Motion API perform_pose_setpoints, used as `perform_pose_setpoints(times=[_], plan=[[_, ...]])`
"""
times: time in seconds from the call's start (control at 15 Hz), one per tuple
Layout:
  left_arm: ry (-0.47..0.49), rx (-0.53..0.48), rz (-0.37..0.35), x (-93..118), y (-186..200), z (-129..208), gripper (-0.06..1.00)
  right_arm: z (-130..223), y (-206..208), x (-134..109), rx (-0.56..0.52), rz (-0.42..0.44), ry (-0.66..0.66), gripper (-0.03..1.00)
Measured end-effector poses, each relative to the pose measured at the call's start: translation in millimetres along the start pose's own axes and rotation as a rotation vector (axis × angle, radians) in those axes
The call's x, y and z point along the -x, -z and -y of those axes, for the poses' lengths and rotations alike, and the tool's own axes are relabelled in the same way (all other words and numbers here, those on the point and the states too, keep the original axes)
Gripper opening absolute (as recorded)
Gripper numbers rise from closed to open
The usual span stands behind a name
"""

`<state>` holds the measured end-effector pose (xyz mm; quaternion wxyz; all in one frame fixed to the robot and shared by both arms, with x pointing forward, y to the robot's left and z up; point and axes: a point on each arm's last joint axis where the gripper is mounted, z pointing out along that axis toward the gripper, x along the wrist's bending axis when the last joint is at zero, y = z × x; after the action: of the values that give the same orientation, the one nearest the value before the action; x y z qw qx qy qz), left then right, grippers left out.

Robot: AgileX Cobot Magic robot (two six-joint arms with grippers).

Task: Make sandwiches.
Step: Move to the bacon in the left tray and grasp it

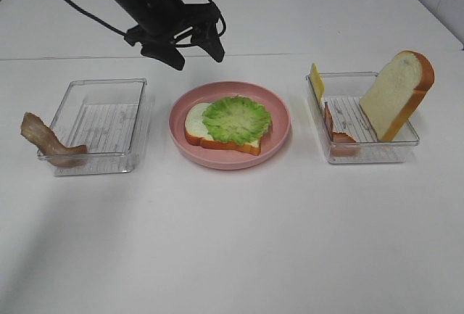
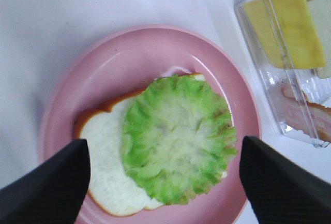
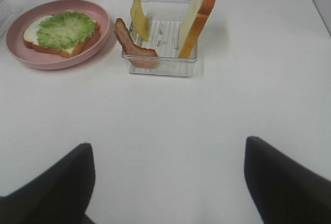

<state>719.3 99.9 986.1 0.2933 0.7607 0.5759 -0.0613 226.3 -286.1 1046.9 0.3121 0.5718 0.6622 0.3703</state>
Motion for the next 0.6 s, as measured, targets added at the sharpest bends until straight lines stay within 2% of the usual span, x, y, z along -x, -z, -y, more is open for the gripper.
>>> perform_pose_setpoints(times=[0.13, 0.2, 0.27, 0.33, 0.6], plan=[[-0.020, -0.013, -0.073, 2, 18, -3, 0.75, 0, 0, 0, 0.000, 0.000, 0.000, 0.75], [-0.030, -0.013, -0.159, 4, 38, -7, 0.75, 0, 0, 0, 0.000, 0.000, 0.000, 0.75], [-0.033, 0.002, -0.188, 4, 45, -9, 0.75, 0, 0, 0, 0.000, 0.000, 0.000, 0.75], [-0.061, 0.039, -0.263, 4, 62, -13, 0.75, 0, 0, 0, 0.000, 0.000, 0.000, 0.75], [-0.125, 0.130, -0.392, 14, 111, -18, 0.75, 0, 0, 0, 0.000, 0.000, 0.000, 0.75]])
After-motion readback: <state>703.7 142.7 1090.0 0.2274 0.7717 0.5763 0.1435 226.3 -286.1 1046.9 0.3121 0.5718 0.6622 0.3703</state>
